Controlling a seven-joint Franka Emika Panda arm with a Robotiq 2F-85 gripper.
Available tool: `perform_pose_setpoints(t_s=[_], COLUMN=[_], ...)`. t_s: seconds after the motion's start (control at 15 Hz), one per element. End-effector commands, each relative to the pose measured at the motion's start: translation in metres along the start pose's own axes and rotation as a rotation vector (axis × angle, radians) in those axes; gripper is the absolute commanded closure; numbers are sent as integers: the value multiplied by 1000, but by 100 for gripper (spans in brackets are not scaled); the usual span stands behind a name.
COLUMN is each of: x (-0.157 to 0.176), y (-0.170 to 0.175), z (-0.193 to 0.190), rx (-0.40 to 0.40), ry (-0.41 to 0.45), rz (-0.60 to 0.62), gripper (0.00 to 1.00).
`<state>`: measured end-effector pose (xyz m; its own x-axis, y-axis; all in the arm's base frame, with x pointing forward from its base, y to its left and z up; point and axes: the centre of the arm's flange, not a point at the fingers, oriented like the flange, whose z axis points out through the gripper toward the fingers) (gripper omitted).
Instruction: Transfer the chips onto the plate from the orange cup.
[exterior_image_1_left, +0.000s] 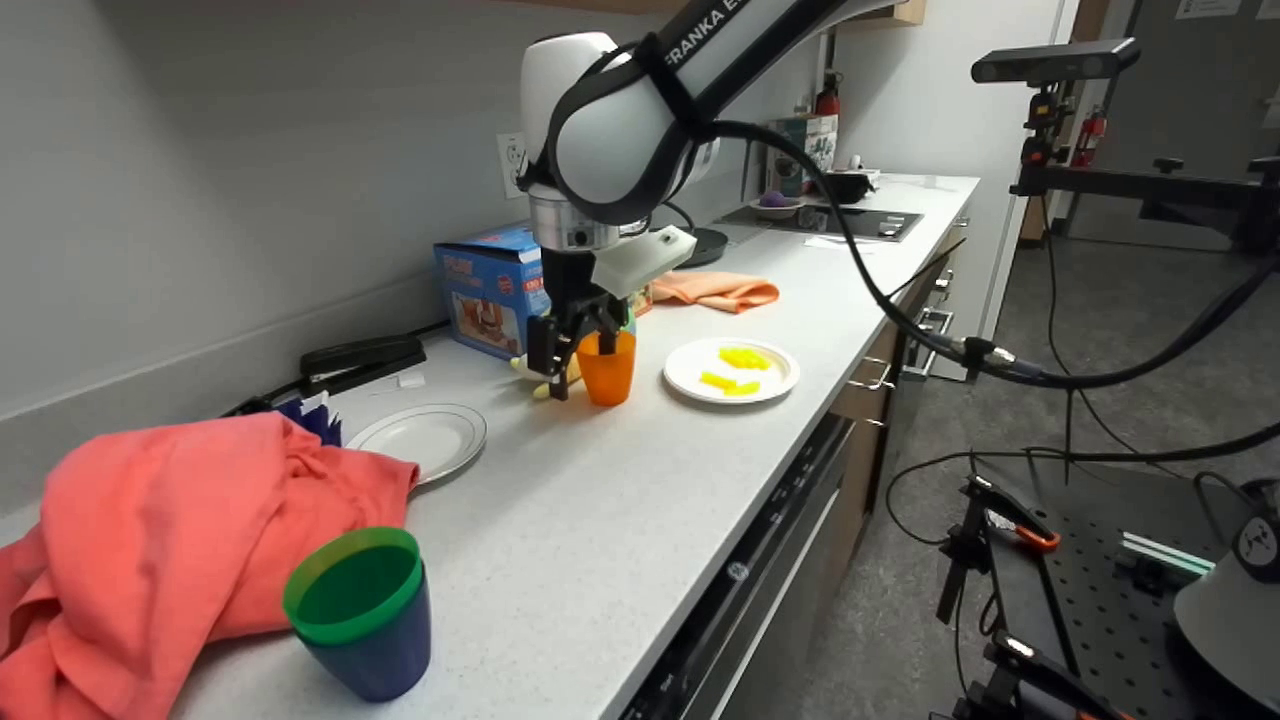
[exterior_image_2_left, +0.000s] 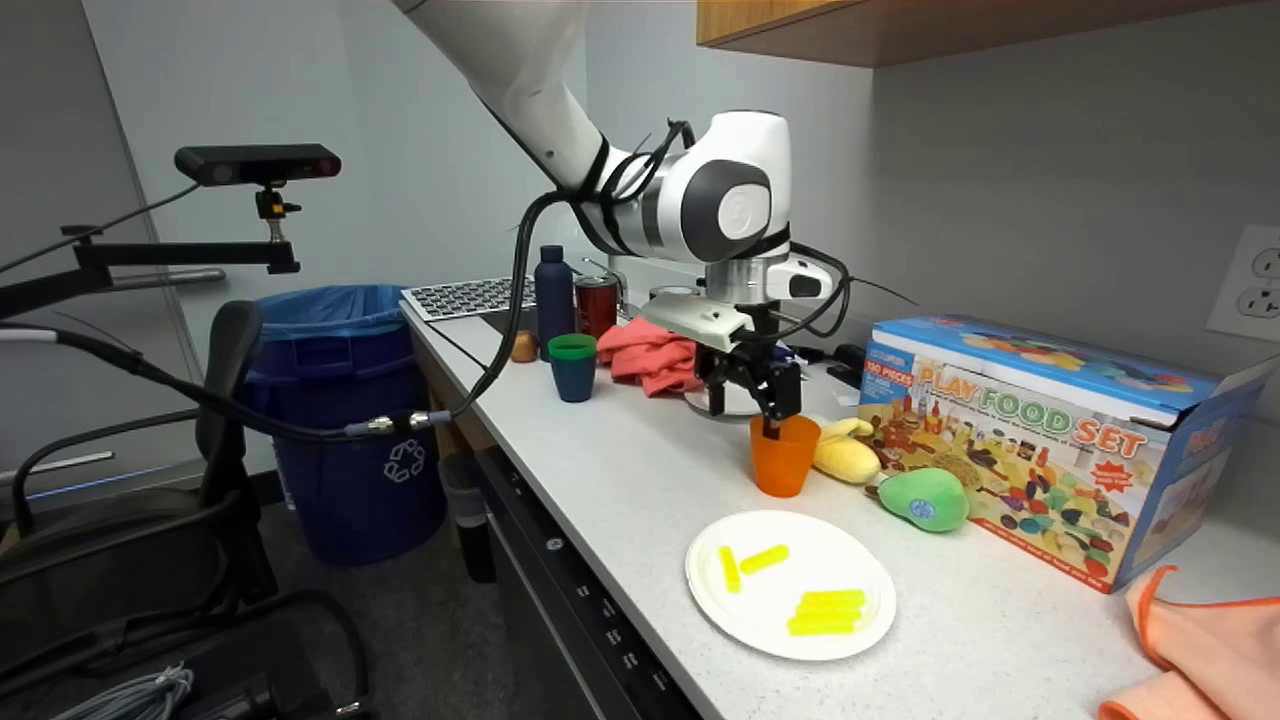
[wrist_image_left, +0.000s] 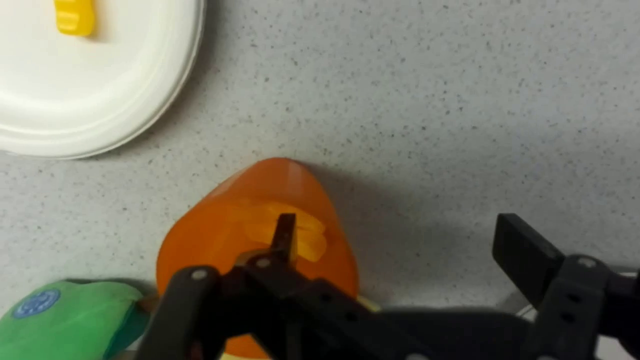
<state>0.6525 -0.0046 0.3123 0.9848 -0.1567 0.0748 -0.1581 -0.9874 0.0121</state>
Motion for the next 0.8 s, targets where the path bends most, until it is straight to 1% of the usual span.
perform_pose_setpoints(t_s=[0.0, 0.2, 0.27, 0.33, 0.4, 0.47, 0.6, 0.73], x=[14, 18, 19, 20, 21, 22, 23, 24], y=[0, 3, 4, 4, 4, 5, 5, 6], z=[5, 4, 3, 1, 0, -2, -5, -7], rx=[-51, -68, -69, -64, -62, -61, -58, -57], ry=[0, 13, 16, 17, 19, 23, 28, 33], rz=[-14, -17, -15, -11, -11, -11, -9, -8], gripper=[0, 0, 25, 28, 34, 44, 60, 73])
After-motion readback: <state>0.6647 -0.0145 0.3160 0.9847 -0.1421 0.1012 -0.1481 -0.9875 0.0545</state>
